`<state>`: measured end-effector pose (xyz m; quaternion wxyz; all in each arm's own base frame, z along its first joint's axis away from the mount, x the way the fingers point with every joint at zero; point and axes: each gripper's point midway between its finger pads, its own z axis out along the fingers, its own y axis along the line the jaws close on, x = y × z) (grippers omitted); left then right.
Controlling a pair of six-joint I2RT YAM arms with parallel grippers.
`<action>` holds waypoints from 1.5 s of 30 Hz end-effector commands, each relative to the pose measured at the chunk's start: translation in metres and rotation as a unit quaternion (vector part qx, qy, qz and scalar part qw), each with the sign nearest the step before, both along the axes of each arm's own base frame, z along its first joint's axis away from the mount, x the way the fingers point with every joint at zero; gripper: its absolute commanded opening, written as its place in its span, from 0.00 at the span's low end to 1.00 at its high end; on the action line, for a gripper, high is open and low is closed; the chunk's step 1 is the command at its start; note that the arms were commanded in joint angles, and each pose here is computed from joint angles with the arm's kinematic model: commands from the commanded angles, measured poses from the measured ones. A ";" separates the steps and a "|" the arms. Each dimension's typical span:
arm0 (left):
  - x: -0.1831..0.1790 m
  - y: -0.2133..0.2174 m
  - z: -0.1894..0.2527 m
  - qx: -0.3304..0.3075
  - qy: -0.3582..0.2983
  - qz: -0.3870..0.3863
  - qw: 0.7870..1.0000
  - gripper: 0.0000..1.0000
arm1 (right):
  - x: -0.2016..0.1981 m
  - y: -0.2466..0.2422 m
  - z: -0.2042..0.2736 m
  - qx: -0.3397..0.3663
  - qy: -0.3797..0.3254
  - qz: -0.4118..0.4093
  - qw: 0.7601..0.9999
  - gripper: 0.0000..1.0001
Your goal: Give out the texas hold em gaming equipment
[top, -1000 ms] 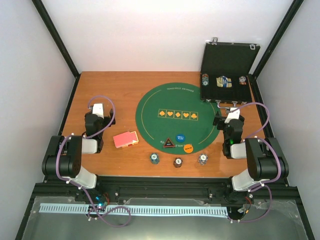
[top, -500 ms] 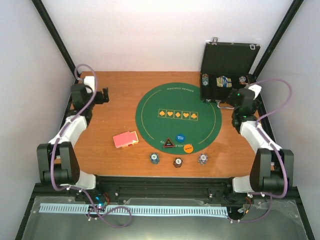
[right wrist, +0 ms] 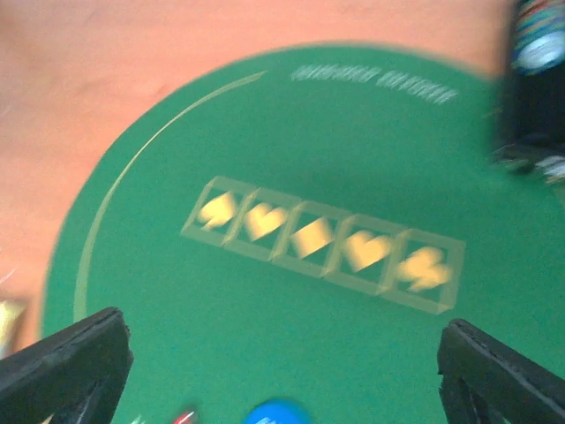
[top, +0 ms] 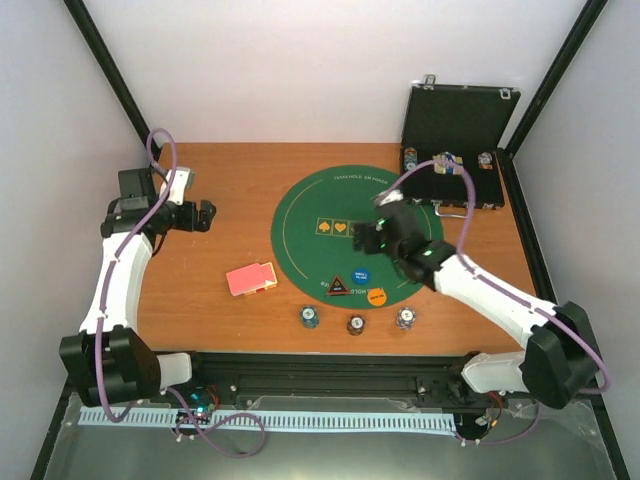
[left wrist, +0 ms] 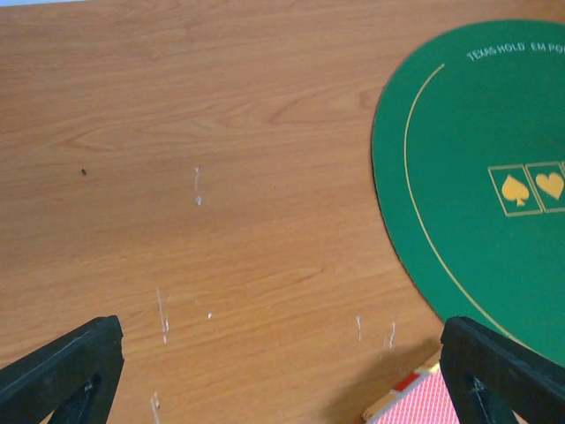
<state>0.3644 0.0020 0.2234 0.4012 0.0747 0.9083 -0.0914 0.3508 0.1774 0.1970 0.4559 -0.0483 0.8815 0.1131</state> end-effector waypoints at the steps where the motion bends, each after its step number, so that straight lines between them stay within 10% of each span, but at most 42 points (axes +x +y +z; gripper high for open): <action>1: -0.032 -0.001 0.000 0.030 0.039 -0.025 0.998 1.00 | -0.046 0.053 -0.046 -0.063 0.067 0.055 0.994 0.90; 17: -0.023 -0.024 -0.003 -0.038 0.061 -0.071 0.995 1.00 | -0.122 0.094 -0.134 -0.080 0.204 0.180 0.959 0.54; 45: -0.040 -0.056 0.014 -0.103 0.052 -0.144 0.983 1.00 | -0.109 0.087 -0.178 -0.128 0.255 0.215 0.934 0.53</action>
